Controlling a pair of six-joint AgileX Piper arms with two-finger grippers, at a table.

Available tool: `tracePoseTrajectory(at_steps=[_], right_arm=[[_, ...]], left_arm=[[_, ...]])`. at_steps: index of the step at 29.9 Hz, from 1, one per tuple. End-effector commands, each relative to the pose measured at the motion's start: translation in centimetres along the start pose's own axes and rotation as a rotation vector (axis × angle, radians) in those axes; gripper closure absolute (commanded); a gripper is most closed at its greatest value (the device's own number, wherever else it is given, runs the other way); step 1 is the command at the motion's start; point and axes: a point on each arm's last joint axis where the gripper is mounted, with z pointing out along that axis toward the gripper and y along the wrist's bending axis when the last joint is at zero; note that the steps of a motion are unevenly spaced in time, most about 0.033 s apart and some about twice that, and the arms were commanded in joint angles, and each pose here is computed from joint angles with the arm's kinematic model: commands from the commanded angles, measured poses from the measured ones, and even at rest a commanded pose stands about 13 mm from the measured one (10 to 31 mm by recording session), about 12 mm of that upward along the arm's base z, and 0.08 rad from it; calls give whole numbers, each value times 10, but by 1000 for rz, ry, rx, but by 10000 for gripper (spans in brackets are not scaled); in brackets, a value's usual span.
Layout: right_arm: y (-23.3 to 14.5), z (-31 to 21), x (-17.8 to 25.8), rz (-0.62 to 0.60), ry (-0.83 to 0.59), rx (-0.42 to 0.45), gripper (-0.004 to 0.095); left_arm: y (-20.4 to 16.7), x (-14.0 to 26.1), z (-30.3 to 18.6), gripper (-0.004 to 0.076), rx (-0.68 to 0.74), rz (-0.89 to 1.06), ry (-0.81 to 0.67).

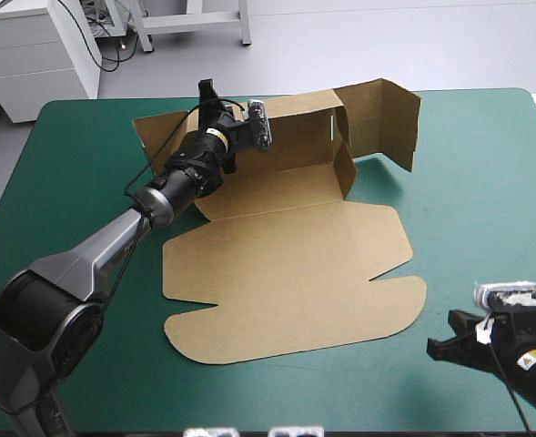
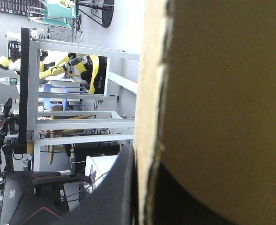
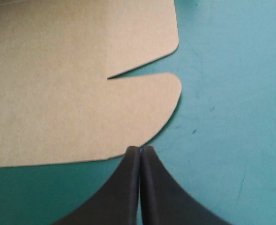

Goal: Fold the box

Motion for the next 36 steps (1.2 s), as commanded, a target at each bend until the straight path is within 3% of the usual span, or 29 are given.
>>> tracePoseTrajectory(at_steps=[1, 7, 18, 24, 29, 36], right_arm=[[-3, -3, -50, -50, -123, 8, 921], [-11, 10, -131, -113, -158, -16, 921], [-20, 64, -259, -155, -209, -148, 908], [-2, 118, -290, -203, -186, -215, 905], [7, 168, -298, -248, -174, -139, 905], [7, 203, -303, -191, -255, -92, 905]], left_arm=[[29, -12, -21, 731, -84, -33, -91], [23, -24, -24, 731, -72, -25, -115], [16, -37, -28, 731, -58, -9, -148], [16, -37, -28, 731, -57, -9, -148], [16, -37, -28, 731, -55, -14, -149], [16, -37, -28, 731, -55, -14, -149]])
